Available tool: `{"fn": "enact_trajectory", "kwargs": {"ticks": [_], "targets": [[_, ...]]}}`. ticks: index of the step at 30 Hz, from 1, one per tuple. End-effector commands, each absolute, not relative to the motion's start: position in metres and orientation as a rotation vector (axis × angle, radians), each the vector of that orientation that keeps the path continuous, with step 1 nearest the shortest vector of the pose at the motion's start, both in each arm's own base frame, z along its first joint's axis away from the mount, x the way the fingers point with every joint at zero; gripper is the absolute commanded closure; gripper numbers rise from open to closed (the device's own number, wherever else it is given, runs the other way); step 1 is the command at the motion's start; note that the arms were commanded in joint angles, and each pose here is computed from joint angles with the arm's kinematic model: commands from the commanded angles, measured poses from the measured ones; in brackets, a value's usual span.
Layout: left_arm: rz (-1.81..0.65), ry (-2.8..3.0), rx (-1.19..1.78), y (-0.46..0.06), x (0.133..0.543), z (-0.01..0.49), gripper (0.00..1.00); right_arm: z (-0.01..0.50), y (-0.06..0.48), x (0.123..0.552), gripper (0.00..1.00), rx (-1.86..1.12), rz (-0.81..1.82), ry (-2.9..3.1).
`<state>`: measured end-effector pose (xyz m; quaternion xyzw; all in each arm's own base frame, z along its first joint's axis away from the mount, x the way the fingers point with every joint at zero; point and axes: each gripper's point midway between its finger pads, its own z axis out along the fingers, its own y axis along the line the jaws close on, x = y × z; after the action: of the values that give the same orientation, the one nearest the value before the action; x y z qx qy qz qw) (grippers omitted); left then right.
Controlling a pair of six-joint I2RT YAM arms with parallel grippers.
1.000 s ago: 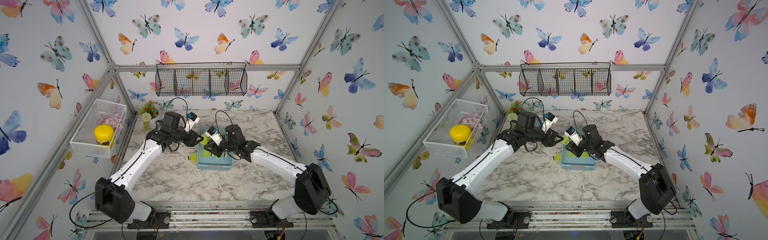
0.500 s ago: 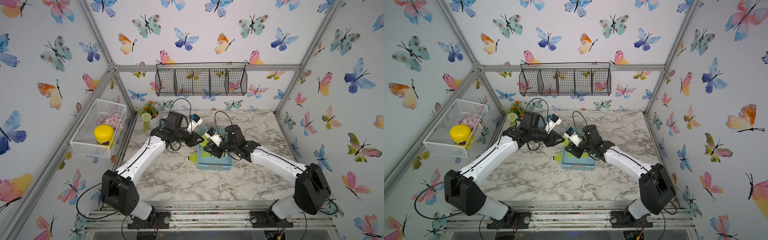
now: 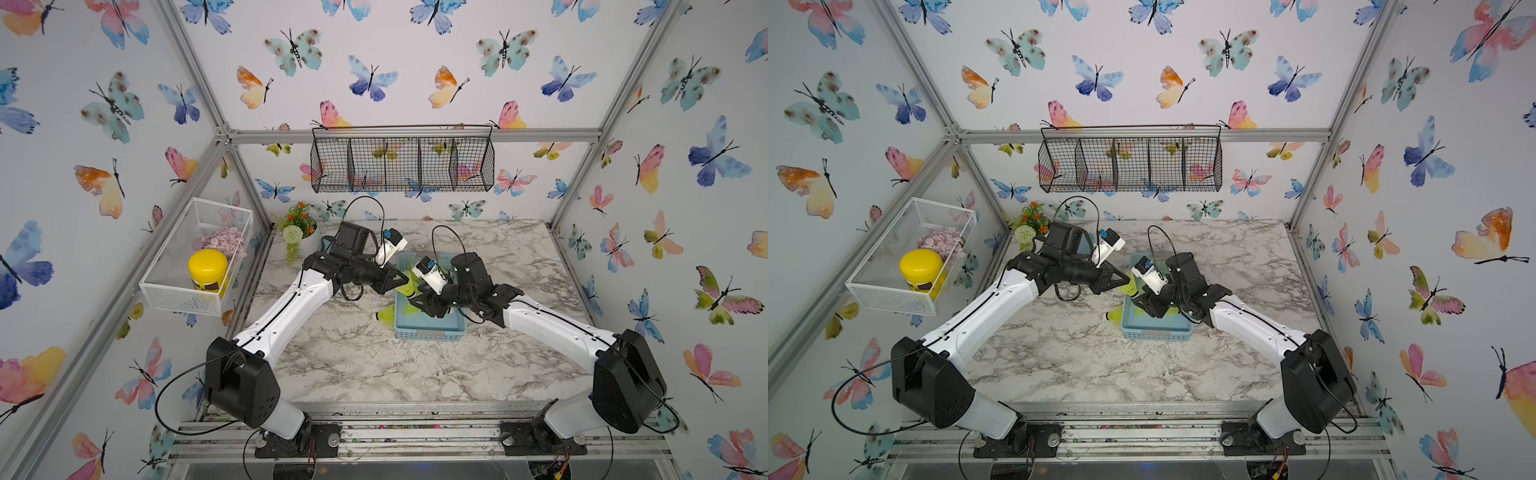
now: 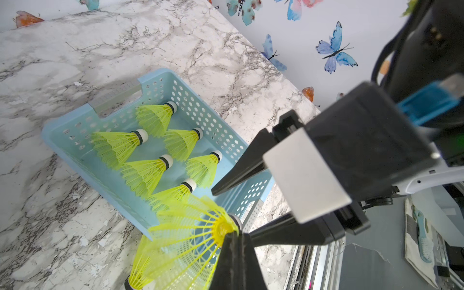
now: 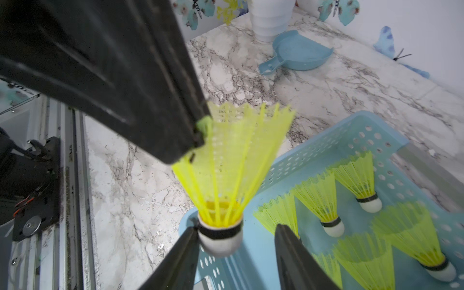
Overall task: Put the shuttlecocks into the storage box
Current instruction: Place the shuttlecock in the storage box.
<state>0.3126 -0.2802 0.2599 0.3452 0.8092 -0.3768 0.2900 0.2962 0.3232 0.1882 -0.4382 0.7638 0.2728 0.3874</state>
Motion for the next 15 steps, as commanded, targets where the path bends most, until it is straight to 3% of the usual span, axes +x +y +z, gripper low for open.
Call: {"fn": "enact_trajectory", "kwargs": {"ticks": [1, 5, 15], "targets": [[-1.048, 2.183, 0.773, -0.283, 0.325, 0.265, 1.00, 0.196, 0.305, 0.309, 0.41, -1.003, 0.571, 1.945], [-1.110, 2.162, 0.562, -0.282, 0.335, 0.275, 1.00, 0.194, 0.280, 0.314, 0.36, -0.936, 0.512, 1.958], [-1.264, 2.167, 0.150, -0.274, 0.339, 0.273, 1.00, 0.190, 0.187, 0.343, 0.34, -0.572, 0.422, 2.046]]}}
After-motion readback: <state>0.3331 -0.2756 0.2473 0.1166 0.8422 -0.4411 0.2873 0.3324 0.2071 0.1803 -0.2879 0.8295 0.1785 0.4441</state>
